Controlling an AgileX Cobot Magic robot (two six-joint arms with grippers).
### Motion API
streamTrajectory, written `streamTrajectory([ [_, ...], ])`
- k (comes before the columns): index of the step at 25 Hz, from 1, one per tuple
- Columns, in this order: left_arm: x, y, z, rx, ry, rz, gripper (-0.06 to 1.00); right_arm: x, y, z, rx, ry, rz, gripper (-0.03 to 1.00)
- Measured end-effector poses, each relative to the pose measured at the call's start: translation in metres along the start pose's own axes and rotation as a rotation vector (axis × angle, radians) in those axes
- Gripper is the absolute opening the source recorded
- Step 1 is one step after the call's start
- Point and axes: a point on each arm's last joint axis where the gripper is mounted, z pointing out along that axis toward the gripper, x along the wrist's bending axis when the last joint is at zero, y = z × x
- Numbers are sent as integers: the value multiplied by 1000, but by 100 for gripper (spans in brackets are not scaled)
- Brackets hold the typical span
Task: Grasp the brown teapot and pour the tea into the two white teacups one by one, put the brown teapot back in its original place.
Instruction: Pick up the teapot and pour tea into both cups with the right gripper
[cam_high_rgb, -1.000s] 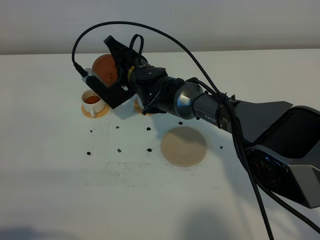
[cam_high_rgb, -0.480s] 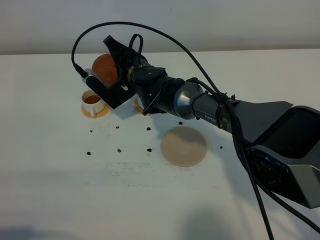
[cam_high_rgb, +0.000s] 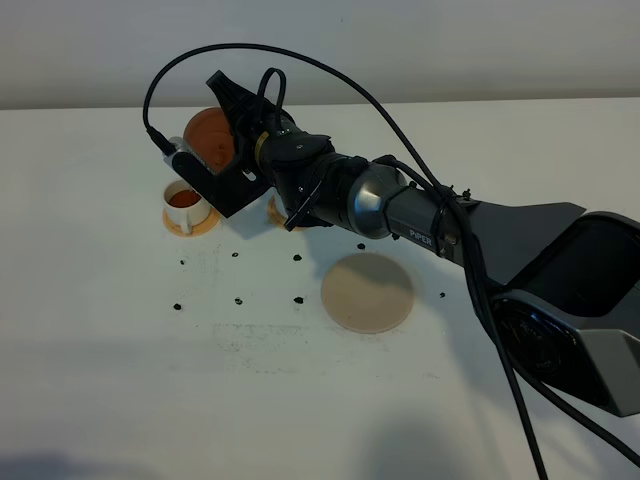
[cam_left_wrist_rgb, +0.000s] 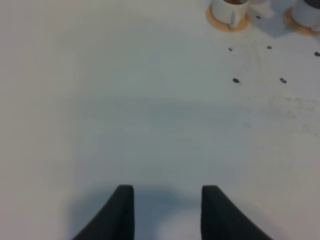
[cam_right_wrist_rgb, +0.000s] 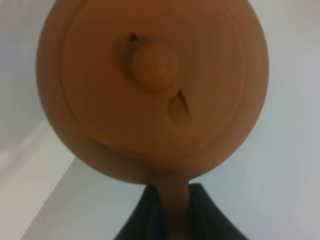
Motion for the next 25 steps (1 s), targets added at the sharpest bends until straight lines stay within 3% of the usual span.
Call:
streamTrajectory([
  [25,0,0,0,0,0,0,31,-2,4,-1,-5,-13,-28,11],
])
